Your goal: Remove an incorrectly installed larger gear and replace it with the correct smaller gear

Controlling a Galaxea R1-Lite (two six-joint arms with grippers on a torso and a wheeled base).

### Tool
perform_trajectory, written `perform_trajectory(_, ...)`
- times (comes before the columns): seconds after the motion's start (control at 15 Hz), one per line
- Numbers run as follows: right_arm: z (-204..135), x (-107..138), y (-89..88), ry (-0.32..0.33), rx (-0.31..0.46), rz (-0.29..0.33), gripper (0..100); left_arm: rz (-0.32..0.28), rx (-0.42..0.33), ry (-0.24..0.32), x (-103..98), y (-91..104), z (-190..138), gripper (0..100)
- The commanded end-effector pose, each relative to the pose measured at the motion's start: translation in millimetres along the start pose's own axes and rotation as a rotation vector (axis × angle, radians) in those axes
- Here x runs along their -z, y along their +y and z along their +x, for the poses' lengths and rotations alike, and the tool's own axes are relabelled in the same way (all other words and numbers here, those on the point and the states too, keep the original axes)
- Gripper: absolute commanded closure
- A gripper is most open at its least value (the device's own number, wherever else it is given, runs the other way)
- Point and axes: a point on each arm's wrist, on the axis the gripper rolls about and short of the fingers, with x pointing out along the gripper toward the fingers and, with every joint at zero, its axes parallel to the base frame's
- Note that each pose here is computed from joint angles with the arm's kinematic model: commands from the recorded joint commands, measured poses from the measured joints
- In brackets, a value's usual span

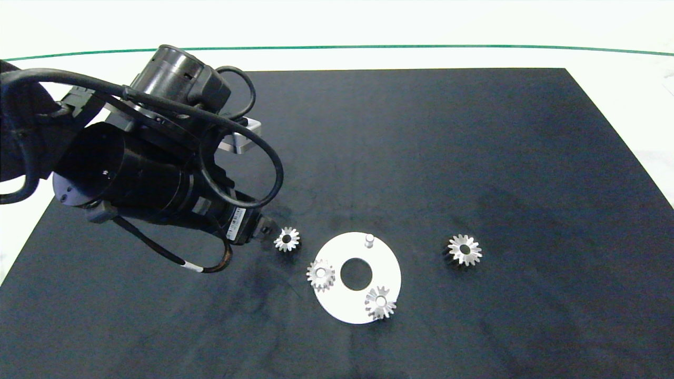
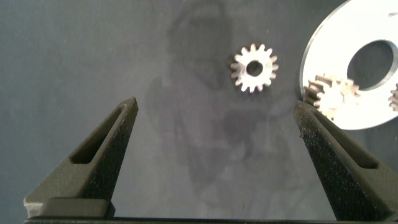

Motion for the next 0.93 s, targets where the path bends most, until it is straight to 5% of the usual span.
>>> perform_trajectory(0.07, 2.7, 0.3, 0.8, 0.005, -0.001, -0.006, 0, 0.011, 0.001, 0.005, -1.6, -6.4, 11.0, 0)
perform_trajectory(0.93, 3.6, 0.4, 1.3, 0.007, -0.005, -0.008, 0, 0.033, -0.014, 0.048, -2.8, -20.2, 41.0, 0)
